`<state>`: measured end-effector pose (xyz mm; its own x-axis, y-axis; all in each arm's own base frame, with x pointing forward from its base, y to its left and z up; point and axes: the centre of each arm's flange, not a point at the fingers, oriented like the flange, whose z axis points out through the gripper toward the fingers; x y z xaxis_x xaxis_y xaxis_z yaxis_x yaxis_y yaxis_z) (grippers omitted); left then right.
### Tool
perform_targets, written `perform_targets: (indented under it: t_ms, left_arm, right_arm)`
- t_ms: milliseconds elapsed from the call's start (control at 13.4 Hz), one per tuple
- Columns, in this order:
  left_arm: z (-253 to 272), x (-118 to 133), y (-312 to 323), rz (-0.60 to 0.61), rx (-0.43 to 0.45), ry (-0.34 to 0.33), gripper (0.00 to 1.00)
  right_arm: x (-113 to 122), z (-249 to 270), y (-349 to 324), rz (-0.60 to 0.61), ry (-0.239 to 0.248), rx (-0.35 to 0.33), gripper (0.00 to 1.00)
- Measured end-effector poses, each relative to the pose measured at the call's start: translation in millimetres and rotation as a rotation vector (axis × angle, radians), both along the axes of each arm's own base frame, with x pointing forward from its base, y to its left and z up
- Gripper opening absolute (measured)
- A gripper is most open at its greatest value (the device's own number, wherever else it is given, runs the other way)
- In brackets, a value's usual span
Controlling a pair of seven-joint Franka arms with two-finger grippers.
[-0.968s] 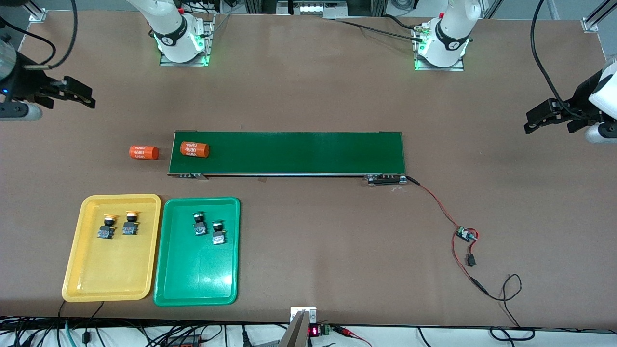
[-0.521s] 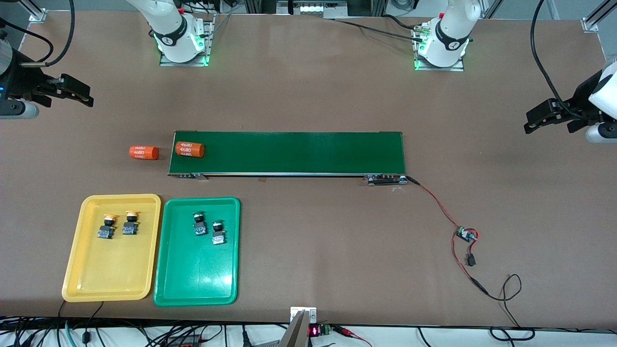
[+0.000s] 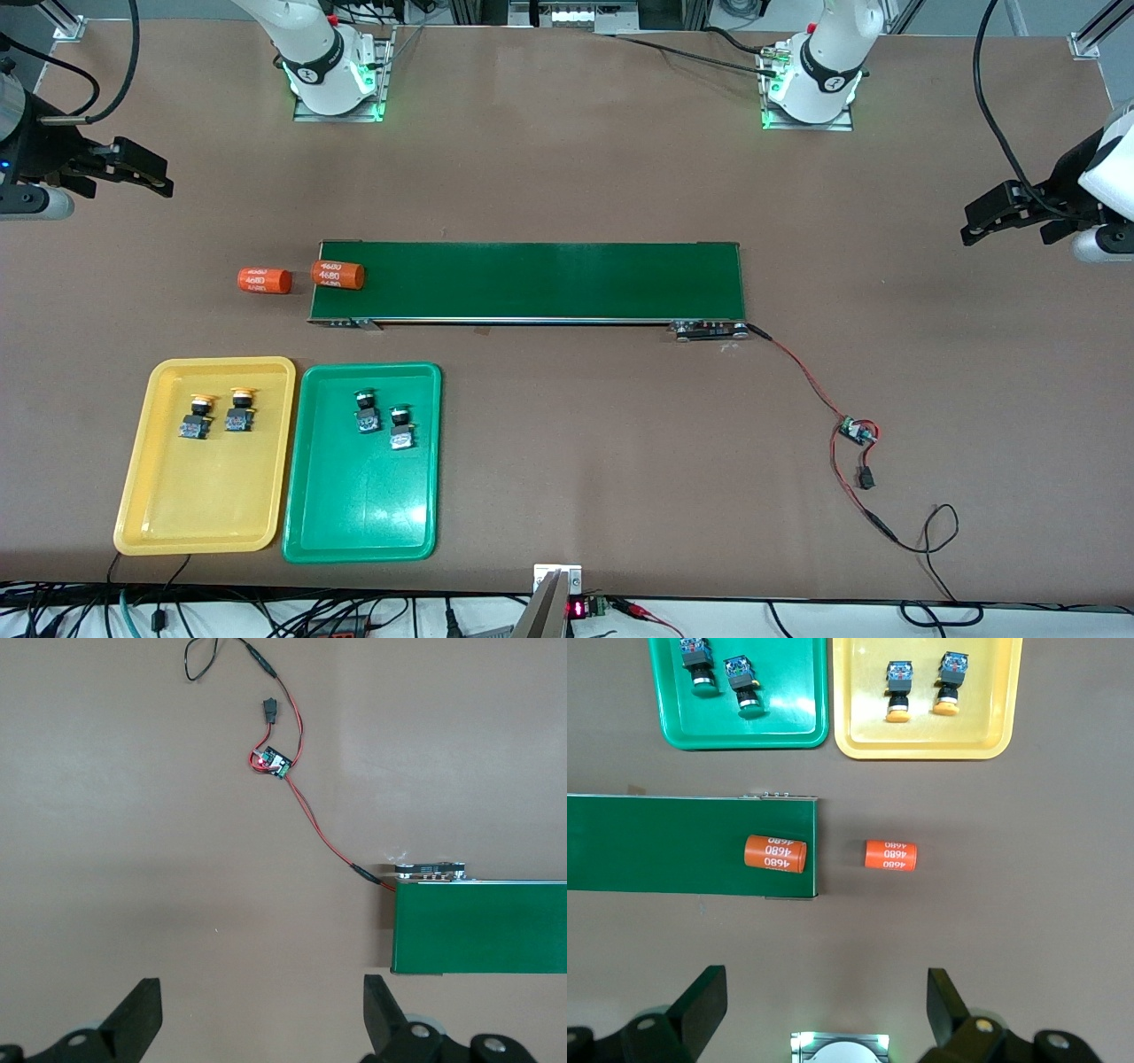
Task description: Sort buttons by color to trays
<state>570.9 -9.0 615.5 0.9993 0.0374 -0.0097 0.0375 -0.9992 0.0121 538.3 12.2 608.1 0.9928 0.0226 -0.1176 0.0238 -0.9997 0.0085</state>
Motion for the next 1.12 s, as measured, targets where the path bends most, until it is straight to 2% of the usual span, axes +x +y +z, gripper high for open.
perform_targets:
  t_ms: [1117]
  left_arm:
    - [0,0,1,0.001,0.0,0.0,1.0]
  right_arm:
    - [0,2,12,0.022,-0.004,-0.01,1.0]
